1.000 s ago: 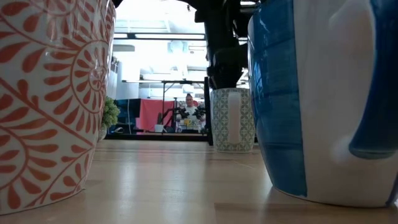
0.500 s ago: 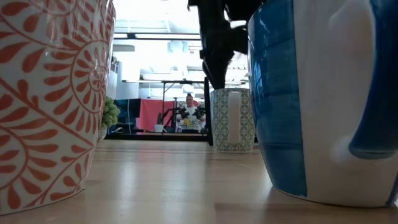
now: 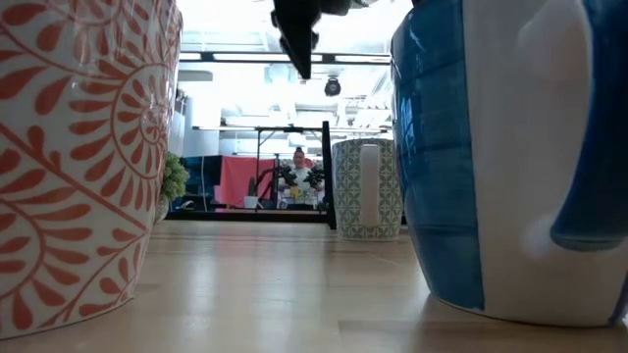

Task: Place coffee mugs
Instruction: Put the green patterned mug on the shelf

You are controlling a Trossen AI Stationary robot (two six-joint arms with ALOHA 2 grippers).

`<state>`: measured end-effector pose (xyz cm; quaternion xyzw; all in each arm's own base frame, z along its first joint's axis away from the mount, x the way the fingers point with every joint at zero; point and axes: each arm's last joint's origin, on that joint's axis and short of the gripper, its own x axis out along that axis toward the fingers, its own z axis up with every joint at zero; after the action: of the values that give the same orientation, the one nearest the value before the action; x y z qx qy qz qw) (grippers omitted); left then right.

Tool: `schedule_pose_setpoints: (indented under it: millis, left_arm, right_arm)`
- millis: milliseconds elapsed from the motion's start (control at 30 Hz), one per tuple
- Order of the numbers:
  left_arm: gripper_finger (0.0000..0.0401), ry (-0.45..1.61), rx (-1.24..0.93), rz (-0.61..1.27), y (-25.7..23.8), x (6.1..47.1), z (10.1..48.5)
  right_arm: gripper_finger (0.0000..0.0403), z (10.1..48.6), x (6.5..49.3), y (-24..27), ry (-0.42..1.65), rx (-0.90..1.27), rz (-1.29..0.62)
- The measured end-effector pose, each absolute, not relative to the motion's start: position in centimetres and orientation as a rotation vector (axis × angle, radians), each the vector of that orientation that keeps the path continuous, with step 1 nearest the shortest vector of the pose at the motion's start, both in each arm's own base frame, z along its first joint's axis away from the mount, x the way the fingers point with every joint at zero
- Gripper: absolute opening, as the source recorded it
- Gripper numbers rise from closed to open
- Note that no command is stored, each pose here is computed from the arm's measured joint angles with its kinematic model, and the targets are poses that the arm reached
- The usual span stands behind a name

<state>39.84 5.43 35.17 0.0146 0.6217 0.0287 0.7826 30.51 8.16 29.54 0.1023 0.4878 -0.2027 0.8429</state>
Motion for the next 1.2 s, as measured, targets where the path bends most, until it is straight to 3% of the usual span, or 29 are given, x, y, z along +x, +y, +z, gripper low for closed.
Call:
schedule_pose_setpoints:
  millis: [167, 333, 667, 867, 1200]
  left_arm:
    - [0.0131, 1.264, -0.007, 0.015, 5.5, 35.7, 38.7]
    - [0.0131, 1.256, -0.061, 0.068, 5.4, 31.2, 39.6]
    - [0.0131, 1.046, -0.130, 0.113, 3.7, 25.2, 33.1]
    - [0.0131, 0.869, -0.175, 0.136, 3.2, 23.7, 30.5]
    - [0.0131, 0.880, -0.150, 0.131, 3.1, 23.3, 28.5]
  right_arm:
    - [0.0119, 29.6, 30.7, 7.6, 1.026, 0.185, -0.433]
    - [0.0119, 29.7, 31.4, 6.2, 1.000, 0.177, -0.430]
    - [0.0119, 29.9, 32.7, 2.3, 0.975, 0.248, -0.411]
    - [0.0120, 27.9, 33.9, 0.6, 1.067, 0.285, -0.368]
    - [0.0142, 25.0, 35.4, -1.1, 1.140, 0.305, -0.426]
